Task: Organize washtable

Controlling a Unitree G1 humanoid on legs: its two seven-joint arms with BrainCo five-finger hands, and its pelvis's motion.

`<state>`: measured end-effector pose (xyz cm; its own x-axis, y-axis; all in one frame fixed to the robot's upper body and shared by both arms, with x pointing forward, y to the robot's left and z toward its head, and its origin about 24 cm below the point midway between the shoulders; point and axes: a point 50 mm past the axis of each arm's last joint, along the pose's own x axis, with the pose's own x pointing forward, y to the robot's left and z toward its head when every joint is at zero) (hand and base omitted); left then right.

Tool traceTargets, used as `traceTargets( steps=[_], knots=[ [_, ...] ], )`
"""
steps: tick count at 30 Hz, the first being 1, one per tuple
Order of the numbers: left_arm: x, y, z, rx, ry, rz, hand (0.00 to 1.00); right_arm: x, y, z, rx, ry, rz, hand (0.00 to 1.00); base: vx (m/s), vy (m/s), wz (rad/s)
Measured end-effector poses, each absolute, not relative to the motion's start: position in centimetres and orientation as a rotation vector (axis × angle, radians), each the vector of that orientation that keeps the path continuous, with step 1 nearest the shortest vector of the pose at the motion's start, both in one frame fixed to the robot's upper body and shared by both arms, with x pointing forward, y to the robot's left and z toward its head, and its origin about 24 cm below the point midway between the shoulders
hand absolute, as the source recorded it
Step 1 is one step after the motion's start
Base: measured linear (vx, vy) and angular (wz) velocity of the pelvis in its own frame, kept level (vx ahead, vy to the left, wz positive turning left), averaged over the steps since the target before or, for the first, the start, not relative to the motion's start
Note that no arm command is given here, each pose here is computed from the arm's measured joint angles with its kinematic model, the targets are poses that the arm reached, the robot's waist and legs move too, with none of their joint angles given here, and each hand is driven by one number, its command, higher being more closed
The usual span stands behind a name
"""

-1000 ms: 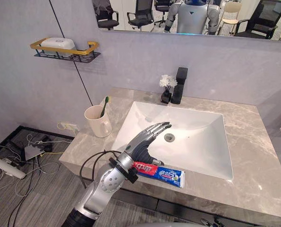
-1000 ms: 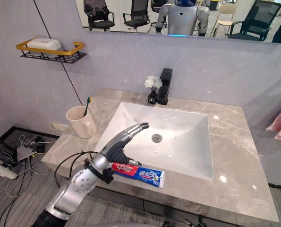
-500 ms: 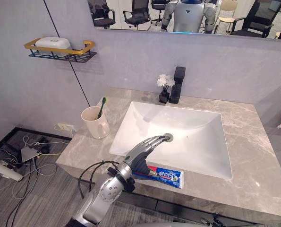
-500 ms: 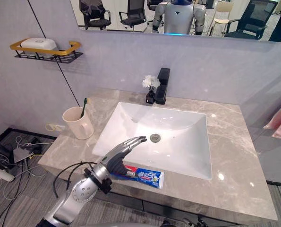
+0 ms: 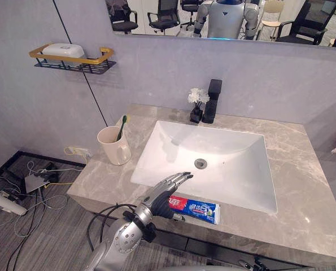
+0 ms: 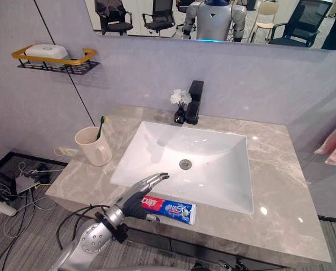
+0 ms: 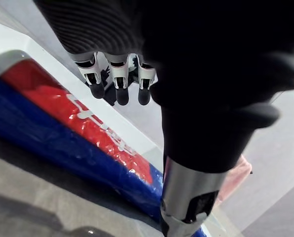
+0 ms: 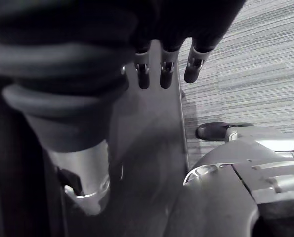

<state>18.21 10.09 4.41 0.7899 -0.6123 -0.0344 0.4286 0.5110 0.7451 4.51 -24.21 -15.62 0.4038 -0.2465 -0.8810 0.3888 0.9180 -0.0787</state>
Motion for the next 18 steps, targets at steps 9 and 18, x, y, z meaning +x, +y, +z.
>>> traceTargets(
  steps=[9, 18],
  knots=[
    [18.66, 10.86, 4.91, 0.861, -0.265, -0.566, 0.00, 4.52, -24.19, -15.63, 0.141, 1.086, -0.397, 0.00, 0.00, 0.000, 0.00],
    [18.67, 10.87, 4.74, 0.892, -0.264, -0.541, 0.00, 4.81, -24.15, -15.61, 0.140, 1.081, -0.392, 0.00, -0.01, 0.009, -0.07]
  ],
)
